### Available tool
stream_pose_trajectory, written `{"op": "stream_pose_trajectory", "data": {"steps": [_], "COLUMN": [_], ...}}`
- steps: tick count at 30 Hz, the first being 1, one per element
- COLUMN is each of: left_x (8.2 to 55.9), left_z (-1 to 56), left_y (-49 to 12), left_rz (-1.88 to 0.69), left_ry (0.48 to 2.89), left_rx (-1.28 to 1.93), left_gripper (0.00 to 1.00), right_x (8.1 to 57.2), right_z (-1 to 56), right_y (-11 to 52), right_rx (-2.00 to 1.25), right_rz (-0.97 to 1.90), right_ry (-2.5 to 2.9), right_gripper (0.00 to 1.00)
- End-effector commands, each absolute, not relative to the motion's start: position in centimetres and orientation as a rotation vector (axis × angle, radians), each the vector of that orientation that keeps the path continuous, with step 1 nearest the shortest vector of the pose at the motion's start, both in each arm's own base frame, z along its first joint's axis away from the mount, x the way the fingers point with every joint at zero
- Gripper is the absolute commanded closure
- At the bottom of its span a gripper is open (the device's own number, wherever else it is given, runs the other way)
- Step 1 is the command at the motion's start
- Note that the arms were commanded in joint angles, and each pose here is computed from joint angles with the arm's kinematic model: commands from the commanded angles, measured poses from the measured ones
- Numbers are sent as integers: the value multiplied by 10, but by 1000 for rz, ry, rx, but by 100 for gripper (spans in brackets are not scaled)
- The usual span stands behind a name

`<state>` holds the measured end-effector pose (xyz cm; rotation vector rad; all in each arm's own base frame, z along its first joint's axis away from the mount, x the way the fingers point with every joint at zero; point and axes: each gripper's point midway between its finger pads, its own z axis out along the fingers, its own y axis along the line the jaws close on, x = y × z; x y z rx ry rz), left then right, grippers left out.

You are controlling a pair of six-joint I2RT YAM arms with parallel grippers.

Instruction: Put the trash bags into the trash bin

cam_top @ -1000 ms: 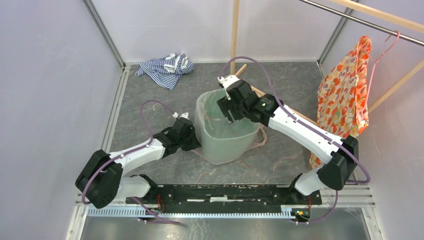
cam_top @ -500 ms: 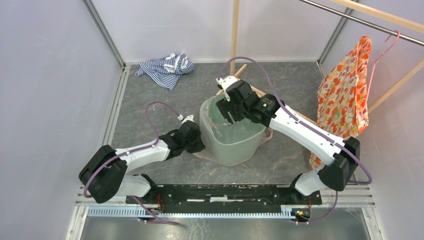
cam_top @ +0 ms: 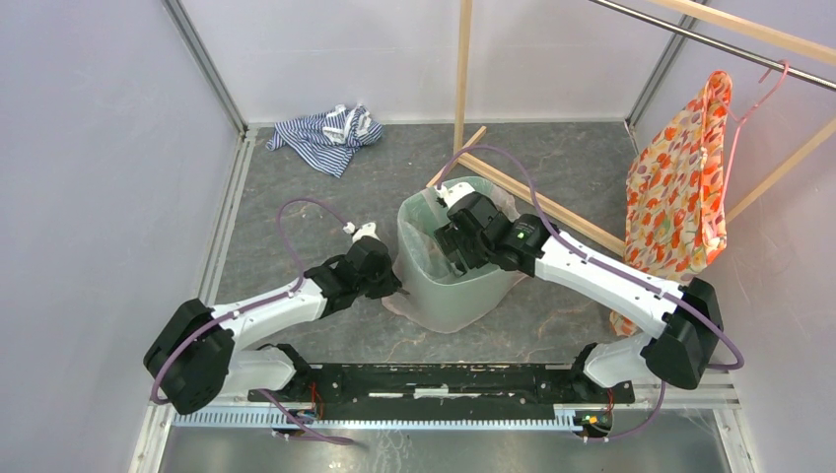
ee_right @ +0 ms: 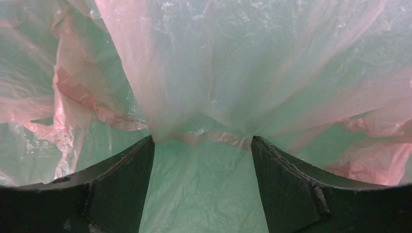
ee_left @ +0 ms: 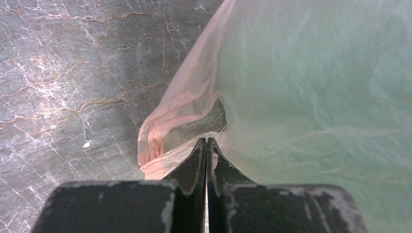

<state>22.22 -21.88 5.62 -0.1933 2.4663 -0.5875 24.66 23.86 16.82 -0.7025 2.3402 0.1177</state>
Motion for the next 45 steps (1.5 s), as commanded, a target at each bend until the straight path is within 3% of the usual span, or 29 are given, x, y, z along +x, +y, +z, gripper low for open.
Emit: {"op": "stream_pose_trajectory", "data": {"steps": [1,45], "left_x": [233,229], "left_z": [71,61], "left_y": [-224,-222], "left_rz": [-597,-572], "left_ry": [2412,2451], "left_rx": [-181,-168], "left_gripper": [98,98], "right_x": [255,271], "right_z": [183,102], "right_y": [242,238], "right_rx": [-608,-685], "right_rz": [155,-37], "right_ry": [2284,2331], "right_gripper": [21,21]}}
